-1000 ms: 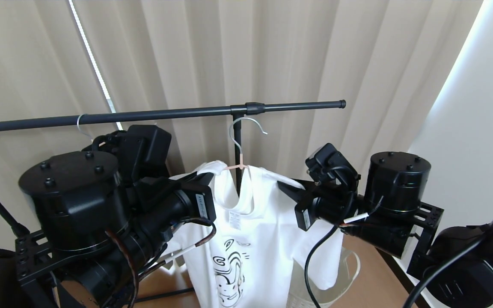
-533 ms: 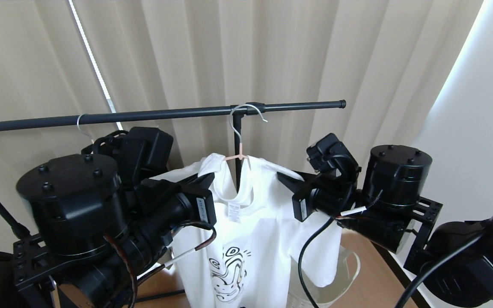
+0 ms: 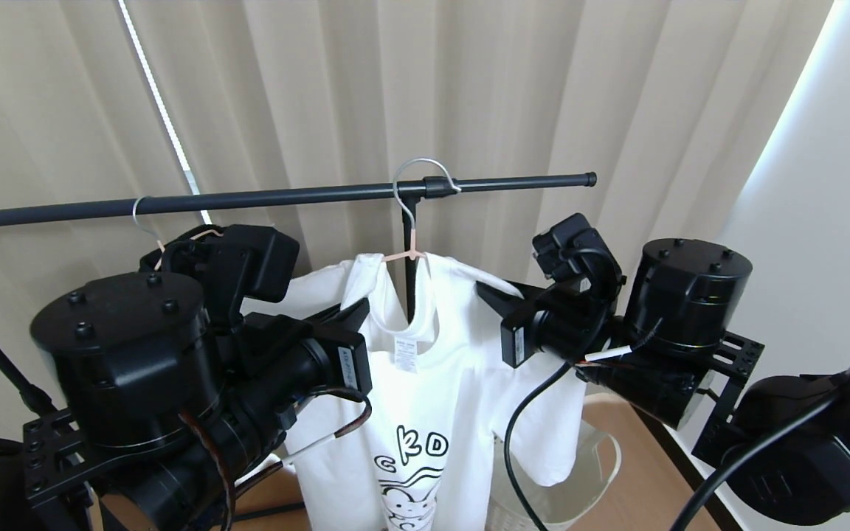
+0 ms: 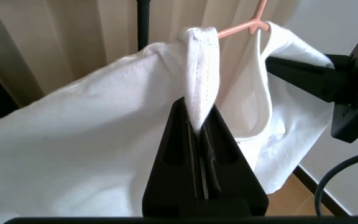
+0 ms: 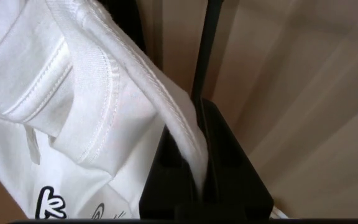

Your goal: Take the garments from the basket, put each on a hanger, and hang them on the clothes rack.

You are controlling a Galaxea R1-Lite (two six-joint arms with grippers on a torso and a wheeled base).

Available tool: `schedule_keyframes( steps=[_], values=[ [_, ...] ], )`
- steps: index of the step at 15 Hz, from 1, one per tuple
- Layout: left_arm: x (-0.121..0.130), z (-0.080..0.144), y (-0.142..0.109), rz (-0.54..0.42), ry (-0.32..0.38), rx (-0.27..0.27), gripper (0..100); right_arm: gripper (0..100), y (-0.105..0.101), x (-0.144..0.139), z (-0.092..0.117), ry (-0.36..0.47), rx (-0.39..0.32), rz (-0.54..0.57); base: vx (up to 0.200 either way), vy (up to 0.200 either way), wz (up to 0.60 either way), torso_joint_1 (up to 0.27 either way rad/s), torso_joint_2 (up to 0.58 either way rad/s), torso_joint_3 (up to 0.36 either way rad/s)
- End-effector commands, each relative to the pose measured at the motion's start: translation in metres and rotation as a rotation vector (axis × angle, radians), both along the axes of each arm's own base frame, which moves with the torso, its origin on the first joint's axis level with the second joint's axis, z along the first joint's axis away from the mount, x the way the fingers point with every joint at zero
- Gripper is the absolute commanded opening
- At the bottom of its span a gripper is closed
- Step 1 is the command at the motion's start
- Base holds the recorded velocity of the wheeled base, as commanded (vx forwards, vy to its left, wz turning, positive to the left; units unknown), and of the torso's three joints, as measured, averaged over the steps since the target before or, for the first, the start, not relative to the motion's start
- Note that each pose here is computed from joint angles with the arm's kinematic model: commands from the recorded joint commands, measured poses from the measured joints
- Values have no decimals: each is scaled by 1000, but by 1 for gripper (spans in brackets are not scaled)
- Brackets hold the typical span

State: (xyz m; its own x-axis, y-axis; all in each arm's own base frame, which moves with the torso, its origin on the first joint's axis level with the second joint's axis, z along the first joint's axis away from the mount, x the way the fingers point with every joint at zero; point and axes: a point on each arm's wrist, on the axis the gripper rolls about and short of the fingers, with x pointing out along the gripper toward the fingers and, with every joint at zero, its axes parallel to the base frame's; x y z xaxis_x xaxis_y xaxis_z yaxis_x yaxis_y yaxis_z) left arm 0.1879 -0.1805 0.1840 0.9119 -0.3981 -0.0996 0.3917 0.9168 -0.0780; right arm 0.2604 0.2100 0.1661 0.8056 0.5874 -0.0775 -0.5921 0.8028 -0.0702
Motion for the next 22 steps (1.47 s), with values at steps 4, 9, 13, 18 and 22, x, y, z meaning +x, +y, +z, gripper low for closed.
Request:
schedule_keyframes(
  steps=[4, 9, 13, 18, 22],
  values=[
    [0, -5, 0, -2, 13, 12, 0, 0, 2, -4, 5, -24, 21, 3, 0, 0, 0, 0, 0, 0],
    [1, -6, -1, -2, 19, 16, 0, 0, 2, -7, 8, -31, 27, 11, 0, 0, 0, 0, 0, 0],
    [1, -6, -1, -2, 18, 15, 0, 0, 1, -10, 8, -30, 29, 14, 0, 0, 0, 0, 0, 0],
    [1, -9, 0, -3, 22, 29, 100, 0, 2, -13, 12, -37, 35, 22, 0, 0, 0, 0, 0, 0],
    [-3, -6, 0, -16, -5, 1, 100, 0, 2, -13, 12, -37, 35, 22, 0, 0, 0, 0, 0, 0]
  ],
)
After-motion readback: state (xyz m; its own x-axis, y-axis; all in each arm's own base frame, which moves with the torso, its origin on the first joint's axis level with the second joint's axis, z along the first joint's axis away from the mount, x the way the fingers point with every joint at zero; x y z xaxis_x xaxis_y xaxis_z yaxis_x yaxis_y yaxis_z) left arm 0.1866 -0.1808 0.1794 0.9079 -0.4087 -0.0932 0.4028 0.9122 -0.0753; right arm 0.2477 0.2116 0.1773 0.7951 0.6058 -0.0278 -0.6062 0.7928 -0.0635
